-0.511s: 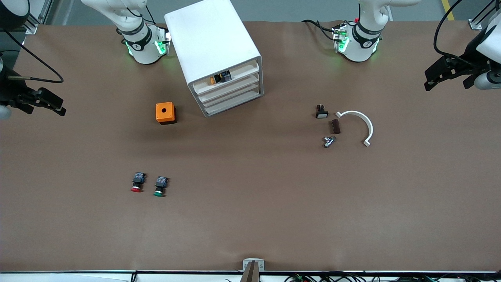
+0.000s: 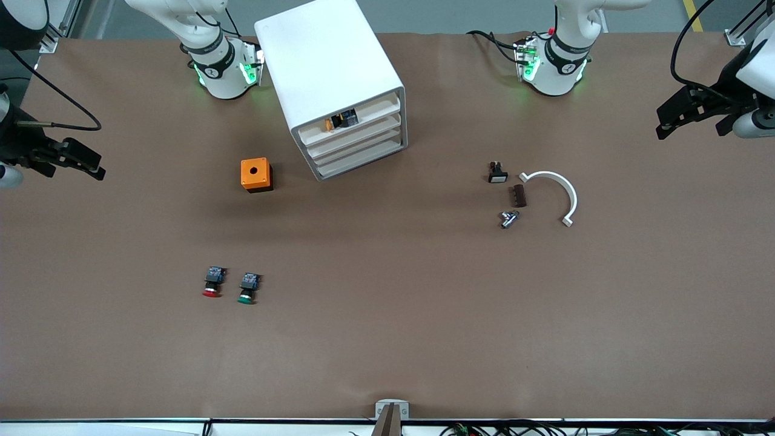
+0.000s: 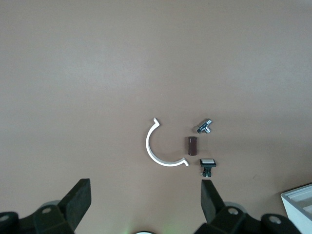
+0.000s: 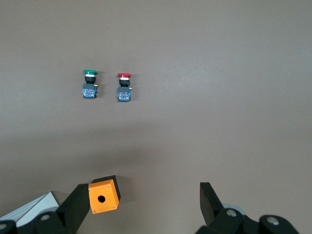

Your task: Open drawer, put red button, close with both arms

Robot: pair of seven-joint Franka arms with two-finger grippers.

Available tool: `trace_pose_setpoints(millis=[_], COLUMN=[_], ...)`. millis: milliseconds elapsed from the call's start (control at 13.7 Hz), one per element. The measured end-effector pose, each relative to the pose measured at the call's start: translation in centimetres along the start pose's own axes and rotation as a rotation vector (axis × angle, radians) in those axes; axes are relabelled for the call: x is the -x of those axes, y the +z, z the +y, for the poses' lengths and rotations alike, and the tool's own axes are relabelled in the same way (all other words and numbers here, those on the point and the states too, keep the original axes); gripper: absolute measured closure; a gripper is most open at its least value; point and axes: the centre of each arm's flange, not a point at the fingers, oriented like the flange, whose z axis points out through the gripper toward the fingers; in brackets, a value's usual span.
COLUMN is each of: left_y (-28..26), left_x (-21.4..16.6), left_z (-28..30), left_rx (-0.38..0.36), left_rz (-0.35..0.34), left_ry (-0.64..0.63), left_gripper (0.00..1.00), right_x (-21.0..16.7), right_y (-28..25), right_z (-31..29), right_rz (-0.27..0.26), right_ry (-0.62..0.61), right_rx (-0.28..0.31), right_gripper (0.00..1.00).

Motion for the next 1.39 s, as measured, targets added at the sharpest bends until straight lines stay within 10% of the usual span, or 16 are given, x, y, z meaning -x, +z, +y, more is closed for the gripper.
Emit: trace_pose_setpoints(millis=[657,1386], left_y=[7.0,17.3], left_x=[-3.7,-6.8], left_z=[6.2,14.6], left_rx=[0.033,0.112], left_rz=[-0.086,-0.256], left_ry=[0.050,-0.395], left_gripper=[0.00,0.00], right_x=[-4.6,-9.5], right_y=[9.3,28.5], right_z=[-2.6,-5.2], right_rz=[-0.054,-0.107], right_ry=[-0.041,0.033], right_rx=[-0.004,-0.043], right_gripper=[0.00,0.00])
